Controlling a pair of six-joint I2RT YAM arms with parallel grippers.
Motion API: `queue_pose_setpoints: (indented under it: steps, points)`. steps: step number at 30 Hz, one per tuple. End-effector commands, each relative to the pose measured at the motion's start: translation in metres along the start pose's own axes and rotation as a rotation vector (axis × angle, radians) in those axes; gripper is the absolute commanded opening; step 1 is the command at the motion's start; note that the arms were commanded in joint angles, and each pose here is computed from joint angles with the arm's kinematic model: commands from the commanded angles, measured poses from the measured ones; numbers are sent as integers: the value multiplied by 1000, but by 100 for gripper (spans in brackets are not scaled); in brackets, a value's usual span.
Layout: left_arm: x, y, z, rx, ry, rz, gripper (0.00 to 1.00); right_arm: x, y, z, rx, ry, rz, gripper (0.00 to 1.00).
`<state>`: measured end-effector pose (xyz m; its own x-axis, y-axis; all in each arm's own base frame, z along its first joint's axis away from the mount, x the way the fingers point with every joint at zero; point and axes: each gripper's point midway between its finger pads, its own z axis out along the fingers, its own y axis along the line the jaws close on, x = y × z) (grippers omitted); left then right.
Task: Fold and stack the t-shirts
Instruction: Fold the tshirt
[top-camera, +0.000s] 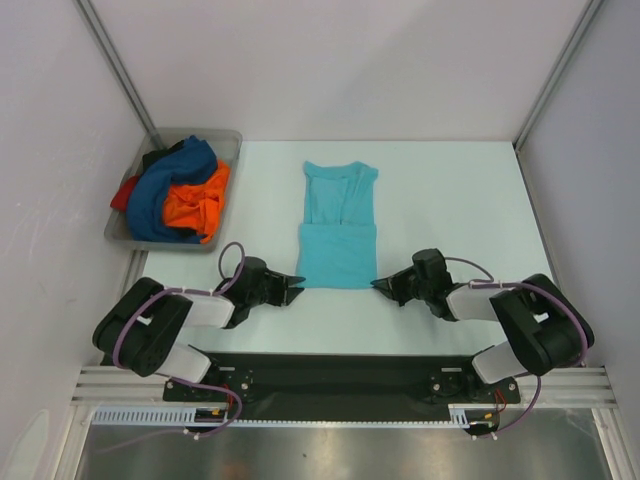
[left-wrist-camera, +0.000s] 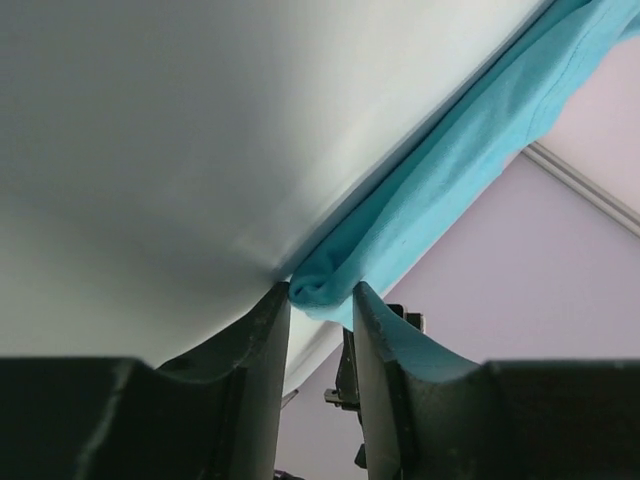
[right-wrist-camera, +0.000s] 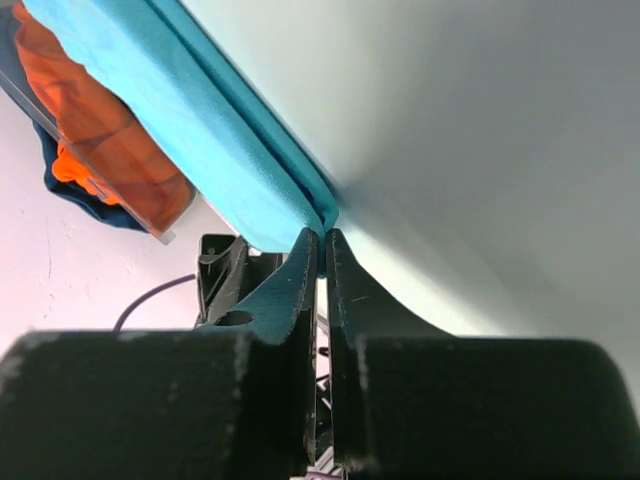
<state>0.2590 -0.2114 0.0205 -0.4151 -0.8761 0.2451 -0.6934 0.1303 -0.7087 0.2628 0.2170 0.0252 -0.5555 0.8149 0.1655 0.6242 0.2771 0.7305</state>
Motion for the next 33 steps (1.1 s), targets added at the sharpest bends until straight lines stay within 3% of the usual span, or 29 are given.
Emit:
queue_pose_setpoints:
  steps: [1,6,10,11,13,19,32,33]
  points:
    - [-6,0,2,-1,-39,18,35,-1,19,-5,-43,-13,-20,0]
    - [-8,4,3,-24,-45,54,27,-2,15,-4,-38,-4,-17,0]
    - [-6,-1,7,-56,-31,131,0,-2,13,-5,-33,12,-41,0]
    - [-3,-16,8,-45,-30,205,0,0,10,-7,-30,29,-48,0]
    - [-6,-7,5,-121,-35,313,0,-3,3,-10,-19,36,-73,0]
    - [-3,-15,-16,-169,-57,526,0,7,-25,-28,-12,92,-153,0]
    - [37,64,-64,-236,45,621,0,40,-57,-78,-51,137,-291,0]
    - [41,71,-68,-245,62,634,0,40,-73,-82,8,142,-281,0]
